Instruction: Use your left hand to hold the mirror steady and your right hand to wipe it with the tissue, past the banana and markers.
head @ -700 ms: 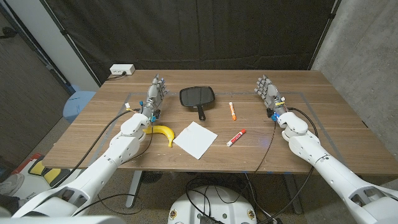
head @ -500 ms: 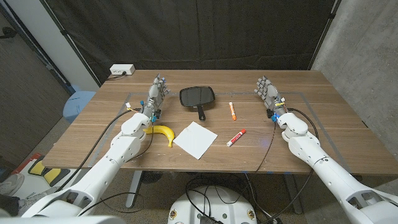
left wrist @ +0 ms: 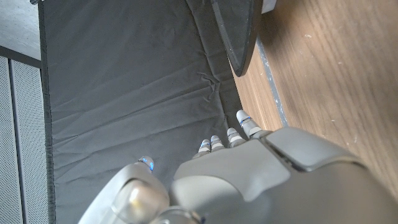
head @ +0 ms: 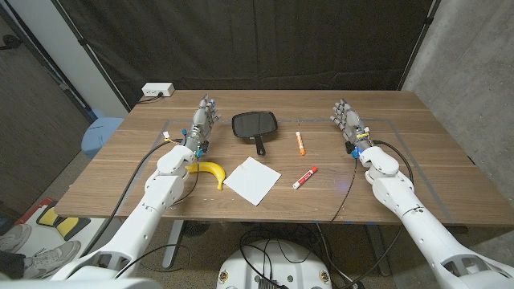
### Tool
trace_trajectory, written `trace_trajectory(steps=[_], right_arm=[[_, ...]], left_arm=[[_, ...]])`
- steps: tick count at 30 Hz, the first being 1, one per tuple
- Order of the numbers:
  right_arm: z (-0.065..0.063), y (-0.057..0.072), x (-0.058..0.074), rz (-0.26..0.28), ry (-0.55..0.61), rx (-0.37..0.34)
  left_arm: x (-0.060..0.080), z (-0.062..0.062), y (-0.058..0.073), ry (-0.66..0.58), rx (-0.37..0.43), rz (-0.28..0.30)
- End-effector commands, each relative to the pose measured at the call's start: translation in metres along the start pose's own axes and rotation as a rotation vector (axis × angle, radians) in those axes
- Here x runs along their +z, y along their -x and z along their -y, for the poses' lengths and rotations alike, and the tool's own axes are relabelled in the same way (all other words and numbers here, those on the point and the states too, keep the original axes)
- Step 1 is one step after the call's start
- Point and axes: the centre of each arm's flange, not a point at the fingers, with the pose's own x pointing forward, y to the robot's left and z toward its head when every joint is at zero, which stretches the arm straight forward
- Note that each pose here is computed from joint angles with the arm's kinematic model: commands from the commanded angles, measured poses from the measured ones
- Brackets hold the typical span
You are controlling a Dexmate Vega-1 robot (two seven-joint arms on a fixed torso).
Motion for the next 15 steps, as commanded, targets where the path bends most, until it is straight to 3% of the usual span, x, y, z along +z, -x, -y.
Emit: trace_trajectory(steps=[1,15], right_arm=[[0.002,0.005,0.0,-0.003,0.02,-0.016],[0.003,0.017,0.002,0.003,0.062,-0.034]], left_arm=[[0.001,0.001,0.002,-0.013,-0.004,-0.005],[0.004,0.006,0.007,-0.049,-0.026,-0.012]])
